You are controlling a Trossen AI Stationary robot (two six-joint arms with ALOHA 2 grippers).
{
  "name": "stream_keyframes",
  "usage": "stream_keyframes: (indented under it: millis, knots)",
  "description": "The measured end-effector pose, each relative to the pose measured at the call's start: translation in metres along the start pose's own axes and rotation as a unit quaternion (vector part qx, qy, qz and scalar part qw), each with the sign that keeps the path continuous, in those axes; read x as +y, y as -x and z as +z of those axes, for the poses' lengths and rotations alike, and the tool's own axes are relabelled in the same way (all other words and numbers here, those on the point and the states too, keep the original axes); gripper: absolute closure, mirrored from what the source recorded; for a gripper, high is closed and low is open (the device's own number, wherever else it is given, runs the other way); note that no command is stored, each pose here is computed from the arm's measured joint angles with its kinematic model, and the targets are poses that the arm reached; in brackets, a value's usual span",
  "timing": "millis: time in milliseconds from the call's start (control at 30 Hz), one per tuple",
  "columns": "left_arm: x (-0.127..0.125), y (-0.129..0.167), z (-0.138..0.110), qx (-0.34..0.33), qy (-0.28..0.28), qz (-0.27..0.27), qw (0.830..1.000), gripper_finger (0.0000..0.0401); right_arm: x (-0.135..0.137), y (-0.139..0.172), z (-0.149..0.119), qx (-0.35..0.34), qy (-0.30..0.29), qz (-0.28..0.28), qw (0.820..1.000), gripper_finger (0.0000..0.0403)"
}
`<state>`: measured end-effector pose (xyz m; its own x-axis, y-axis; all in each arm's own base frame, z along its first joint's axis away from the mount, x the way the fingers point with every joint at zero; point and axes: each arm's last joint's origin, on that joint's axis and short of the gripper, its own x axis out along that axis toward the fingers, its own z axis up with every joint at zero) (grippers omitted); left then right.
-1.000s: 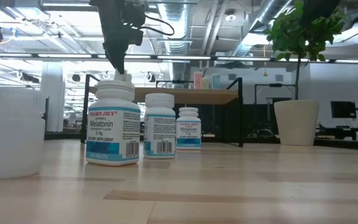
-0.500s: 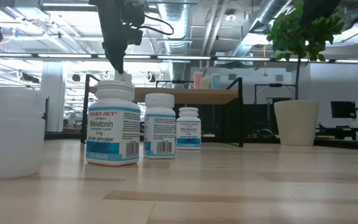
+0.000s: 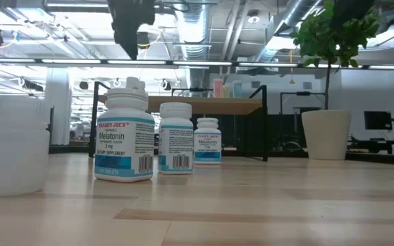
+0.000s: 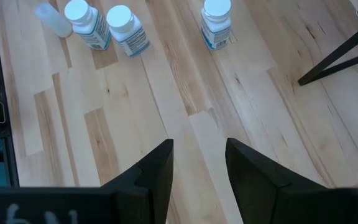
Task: Pick and place medicine bottles onto shelf by color
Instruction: Put the transparent pill bottle on the shelf
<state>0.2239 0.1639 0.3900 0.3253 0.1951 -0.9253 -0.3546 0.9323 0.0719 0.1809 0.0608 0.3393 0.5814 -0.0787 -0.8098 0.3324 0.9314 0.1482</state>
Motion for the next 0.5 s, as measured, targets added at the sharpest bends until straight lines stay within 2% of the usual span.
stream_keyframes:
  millis: [133, 267, 500]
  knots:
    - [-0.019, 0.012, 0.0, 0.007, 0.001, -0.054, 0.999, 0.022, 0.0, 0.0, 0.0, 0.0, 0.0, 0.0, 1.0, 0.0234]
    - [-0.044, 0.014, -0.003, 0.042, 0.003, -0.104, 0.994, 0.022, 0.0, 0.0, 0.0, 0.0, 0.0, 0.0, 1.0, 0.0234]
    - [-0.099, 0.011, -0.005, 0.067, -0.054, -0.138, 0.987, 0.022, 0.001, 0.0, -0.001, 0.001, 0.003, 0.002, 1.0, 0.0234]
